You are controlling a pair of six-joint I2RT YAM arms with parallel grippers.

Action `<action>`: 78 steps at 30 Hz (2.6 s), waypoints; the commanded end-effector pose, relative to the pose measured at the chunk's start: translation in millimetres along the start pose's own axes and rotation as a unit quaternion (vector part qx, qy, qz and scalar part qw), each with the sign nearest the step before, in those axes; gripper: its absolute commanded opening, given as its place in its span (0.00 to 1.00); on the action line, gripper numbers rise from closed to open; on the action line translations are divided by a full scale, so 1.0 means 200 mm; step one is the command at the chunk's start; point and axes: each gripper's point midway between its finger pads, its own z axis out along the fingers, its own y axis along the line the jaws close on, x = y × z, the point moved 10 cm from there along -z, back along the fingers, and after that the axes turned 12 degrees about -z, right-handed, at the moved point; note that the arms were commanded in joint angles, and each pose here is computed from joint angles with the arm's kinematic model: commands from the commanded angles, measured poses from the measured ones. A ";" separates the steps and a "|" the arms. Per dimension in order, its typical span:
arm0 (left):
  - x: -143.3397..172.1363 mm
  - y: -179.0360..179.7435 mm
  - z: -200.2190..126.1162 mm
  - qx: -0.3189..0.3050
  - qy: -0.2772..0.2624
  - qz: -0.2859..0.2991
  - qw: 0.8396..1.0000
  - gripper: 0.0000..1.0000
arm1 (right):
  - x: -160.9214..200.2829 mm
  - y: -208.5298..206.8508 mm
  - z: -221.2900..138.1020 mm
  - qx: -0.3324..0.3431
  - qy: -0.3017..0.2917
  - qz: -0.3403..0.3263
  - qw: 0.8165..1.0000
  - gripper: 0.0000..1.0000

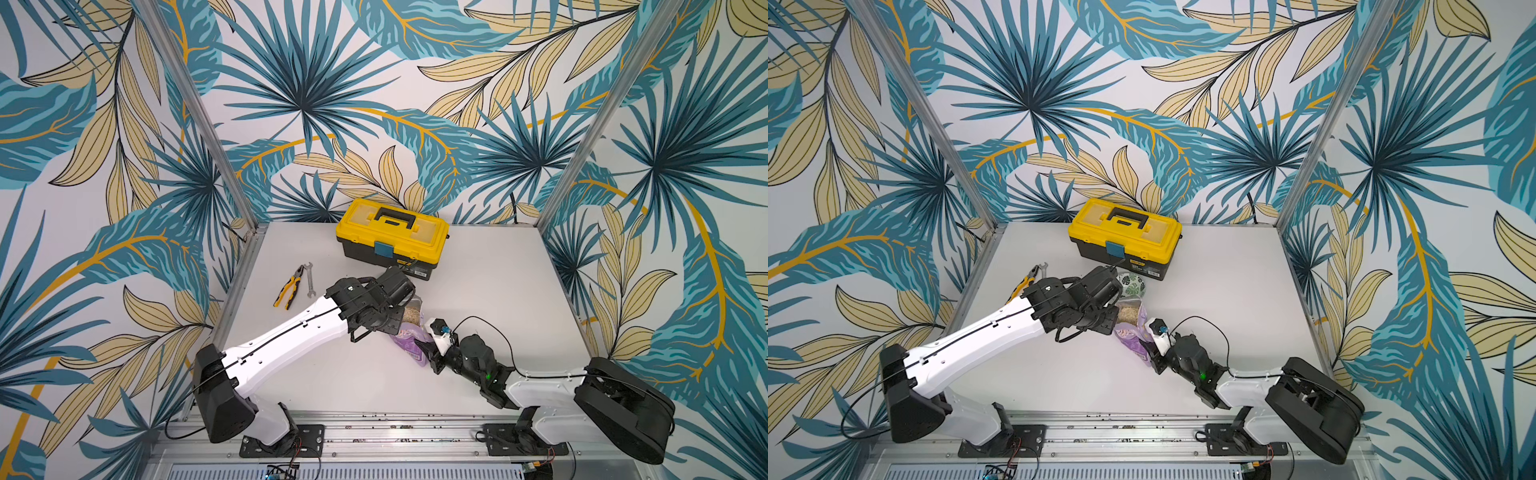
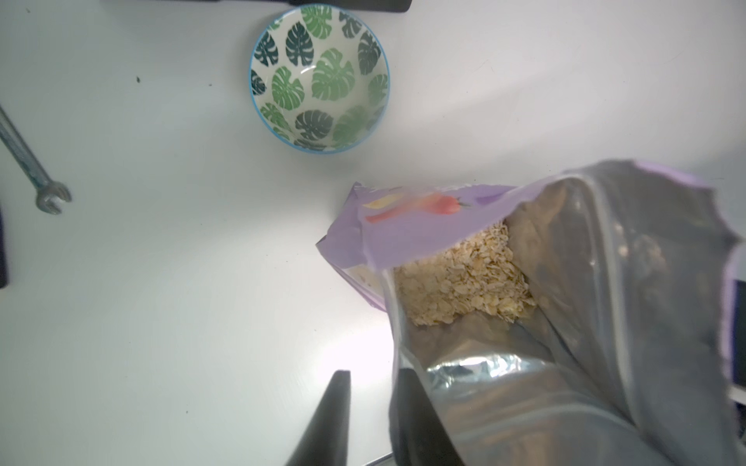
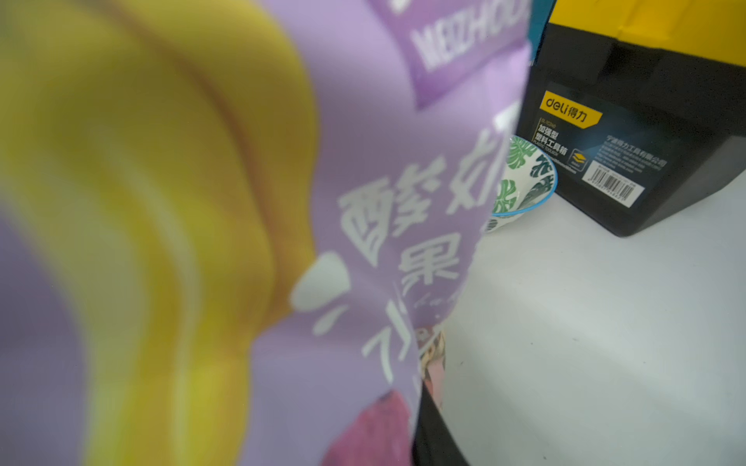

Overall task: Pour the oats into the breakfast bowl
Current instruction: Pick up the oats bag from the center of the board, then move the bowl to the center of the board.

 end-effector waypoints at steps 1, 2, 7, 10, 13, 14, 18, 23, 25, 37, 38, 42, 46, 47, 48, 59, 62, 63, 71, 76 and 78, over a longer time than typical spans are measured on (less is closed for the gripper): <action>-0.04 0.03 -0.14 0.007 -0.042 -0.003 0.999 0.31 | -0.04 -0.07 0.00 0.046 0.023 -0.046 0.998 0.00; -0.06 0.04 -0.16 0.017 -0.053 -0.008 0.998 0.34 | -0.06 -0.07 0.00 0.045 0.026 -0.062 0.997 0.00; -0.13 0.16 -0.29 0.046 -0.118 -0.056 0.990 0.47 | -0.16 -0.10 -0.03 0.070 0.011 -0.101 0.992 0.00; -0.15 0.28 -0.33 0.050 -0.158 -0.092 0.982 0.57 | -0.20 -0.12 -0.05 0.086 0.005 -0.097 0.992 0.00; -0.18 0.42 -0.30 0.058 -0.175 -0.130 0.974 0.70 | -0.24 -0.14 -0.08 0.097 0.005 -0.099 0.990 0.00; -0.19 0.46 -0.28 0.056 -0.175 -0.144 0.972 0.76 | -0.25 -0.15 -0.09 0.105 0.008 -0.100 0.989 0.00; -0.25 0.57 -0.14 0.087 -0.170 -0.185 0.964 0.93 | -0.33 -0.22 -0.15 0.137 0.000 -0.096 0.986 0.00; -0.37 0.58 0.08 0.123 -0.185 -0.201 0.954 1.00 | -0.42 -0.37 -0.23 0.151 -0.022 -0.073 0.986 0.00; -0.43 0.56 0.19 0.148 -0.170 -0.203 0.953 1.00 | -0.45 -0.43 -0.26 0.155 -0.031 -0.067 0.985 0.00; -0.69 0.47 0.86 0.171 -0.057 -0.177 0.968 0.74 | -0.51 -0.64 -0.34 0.184 -0.030 -0.077 0.979 0.00; -0.70 0.47 0.89 0.165 -0.056 -0.174 0.969 0.72 | -0.51 -0.64 -0.34 0.183 -0.029 -0.077 0.980 0.00; -0.70 0.48 0.99 0.151 -0.038 -0.166 0.974 0.63 | -0.51 -0.65 -0.33 0.188 -0.019 -0.076 0.979 0.00; -0.67 0.49 1.06 0.156 -0.018 -0.166 0.974 0.51 | -0.49 -0.65 -0.33 0.184 -0.010 -0.071 0.980 0.00; -0.66 0.49 1.08 0.156 -0.012 -0.166 0.974 0.47 | -0.48 -0.65 -0.32 0.181 -0.001 -0.070 0.981 0.00; -0.66 0.49 1.09 0.156 -0.008 -0.165 0.974 0.44 | -0.48 -0.65 -0.32 0.179 0.001 -0.070 0.981 0.00; -0.59 0.51 1.04 0.155 -0.007 -0.158 0.975 0.03 | -0.49 -0.67 -0.32 0.192 0.037 -0.095 0.976 0.00; -0.57 0.52 1.00 0.154 -0.010 -0.156 0.976 0.00 | -0.49 -0.68 -0.32 0.192 0.046 -0.102 0.975 0.00; -0.56 0.52 0.99 0.154 -0.011 -0.156 0.976 0.00 | -0.50 -0.68 -0.32 0.191 0.048 -0.104 0.975 0.00; -0.36 0.54 0.82 0.149 -0.010 -0.173 0.973 0.00 | -0.51 -0.65 -0.32 0.173 0.056 -0.148 0.972 0.00; -0.13 0.55 0.74 0.128 0.003 -0.191 0.973 0.00 | -0.49 -0.61 -0.29 0.172 0.077 -0.194 0.963 0.00; -0.07 0.53 0.72 0.131 -0.013 -0.192 0.973 0.00 | -0.49 -0.59 -0.27 0.177 0.087 -0.211 0.957 0.00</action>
